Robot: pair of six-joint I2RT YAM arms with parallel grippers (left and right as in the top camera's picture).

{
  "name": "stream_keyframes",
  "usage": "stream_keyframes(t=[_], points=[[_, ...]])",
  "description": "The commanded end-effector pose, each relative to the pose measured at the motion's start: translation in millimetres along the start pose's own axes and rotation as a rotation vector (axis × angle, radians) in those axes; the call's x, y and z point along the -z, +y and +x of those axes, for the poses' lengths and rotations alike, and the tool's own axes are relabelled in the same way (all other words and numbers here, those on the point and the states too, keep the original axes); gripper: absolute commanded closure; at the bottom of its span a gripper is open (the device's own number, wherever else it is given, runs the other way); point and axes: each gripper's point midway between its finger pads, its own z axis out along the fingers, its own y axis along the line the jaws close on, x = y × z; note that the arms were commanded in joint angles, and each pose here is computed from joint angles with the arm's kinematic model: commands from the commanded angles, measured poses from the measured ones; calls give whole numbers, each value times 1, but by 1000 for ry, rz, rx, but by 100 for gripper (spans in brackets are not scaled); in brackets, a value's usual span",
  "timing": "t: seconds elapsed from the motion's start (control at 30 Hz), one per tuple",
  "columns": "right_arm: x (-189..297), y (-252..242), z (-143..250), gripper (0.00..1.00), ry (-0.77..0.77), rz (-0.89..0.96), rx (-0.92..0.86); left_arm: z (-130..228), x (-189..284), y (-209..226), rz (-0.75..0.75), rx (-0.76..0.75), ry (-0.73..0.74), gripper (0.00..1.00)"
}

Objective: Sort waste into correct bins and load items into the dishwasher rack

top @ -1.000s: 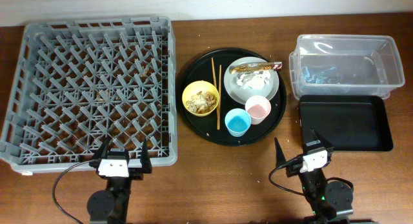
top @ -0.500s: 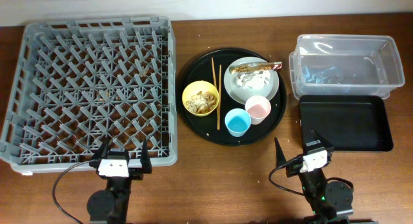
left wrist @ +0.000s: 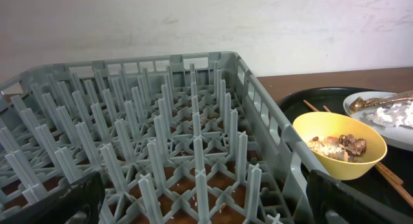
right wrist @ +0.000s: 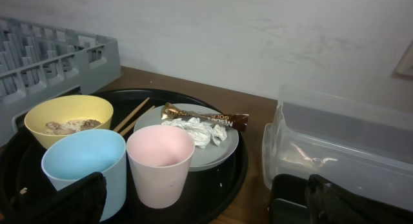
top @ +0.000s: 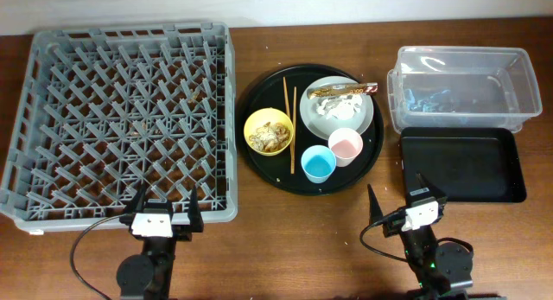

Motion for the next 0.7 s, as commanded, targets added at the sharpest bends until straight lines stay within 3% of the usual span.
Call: stream_keyframes(t=[0.0,0.47,0.67], points=[[0,-2,3,2,5,10,-1,3,0,2,-12,-12,6,1],[0,-1,2,2,4,7,-1,3,0,2,-12,-12,7,1],[3,7,-20,2,-70,-50,7,3,0,2,-12,-12,6,1]])
